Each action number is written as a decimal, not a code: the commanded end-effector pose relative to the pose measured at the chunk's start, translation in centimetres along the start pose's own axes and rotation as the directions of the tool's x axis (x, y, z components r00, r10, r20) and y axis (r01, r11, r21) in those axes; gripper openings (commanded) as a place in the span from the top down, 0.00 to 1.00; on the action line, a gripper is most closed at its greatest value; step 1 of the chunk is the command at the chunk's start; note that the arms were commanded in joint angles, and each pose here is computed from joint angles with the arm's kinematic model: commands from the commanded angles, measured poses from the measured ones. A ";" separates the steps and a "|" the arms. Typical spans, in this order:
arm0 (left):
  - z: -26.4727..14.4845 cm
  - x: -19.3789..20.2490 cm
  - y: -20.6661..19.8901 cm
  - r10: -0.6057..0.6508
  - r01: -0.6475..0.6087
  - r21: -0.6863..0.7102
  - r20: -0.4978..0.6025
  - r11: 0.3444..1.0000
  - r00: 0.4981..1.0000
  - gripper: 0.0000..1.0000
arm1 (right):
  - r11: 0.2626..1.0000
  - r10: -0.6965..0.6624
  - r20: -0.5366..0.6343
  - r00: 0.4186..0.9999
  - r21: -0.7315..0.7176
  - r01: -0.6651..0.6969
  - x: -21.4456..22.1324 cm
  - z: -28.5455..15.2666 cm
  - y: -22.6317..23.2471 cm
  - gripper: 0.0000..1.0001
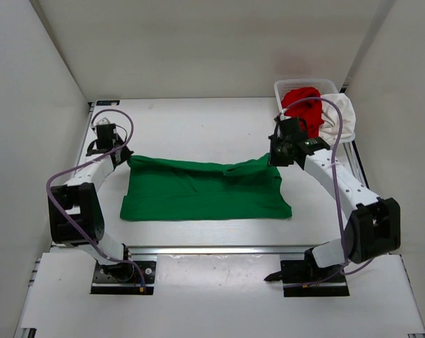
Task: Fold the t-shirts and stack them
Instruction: Fold the other side of the tshirt into a rectangle
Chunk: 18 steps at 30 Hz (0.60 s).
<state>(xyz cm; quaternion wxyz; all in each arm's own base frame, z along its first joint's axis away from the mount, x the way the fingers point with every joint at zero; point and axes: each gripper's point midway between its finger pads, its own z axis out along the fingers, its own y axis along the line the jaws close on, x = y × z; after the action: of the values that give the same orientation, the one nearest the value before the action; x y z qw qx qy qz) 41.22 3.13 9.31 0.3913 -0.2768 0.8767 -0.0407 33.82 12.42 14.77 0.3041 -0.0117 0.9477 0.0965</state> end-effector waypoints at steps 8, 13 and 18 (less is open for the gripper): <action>-3.4 -0.1 2.7 0.049 -0.042 -0.093 0.068 0.995 0.997 0.99 | 1.000 0.030 -0.021 0.999 0.000 -0.030 6.4 -1.0 -1.5 1.00; -3.4 1.5 3.9 0.029 -0.025 -0.104 0.038 0.994 0.999 0.84 | 0.998 0.059 -0.097 0.994 0.022 -0.058 10.3 0.1 -2.2 1.00; -4.3 1.4 3.8 -0.066 0.068 -0.046 0.052 0.997 0.996 0.65 | 0.996 0.054 -0.132 0.990 0.078 -0.044 12.4 0.4 -3.1 0.93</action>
<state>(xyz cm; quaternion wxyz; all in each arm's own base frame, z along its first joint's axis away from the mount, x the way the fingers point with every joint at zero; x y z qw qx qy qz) 35.51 4.66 7.52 0.3650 -0.2916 0.8842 0.0025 23.79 9.92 6.22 0.2149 0.0099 0.9739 0.0727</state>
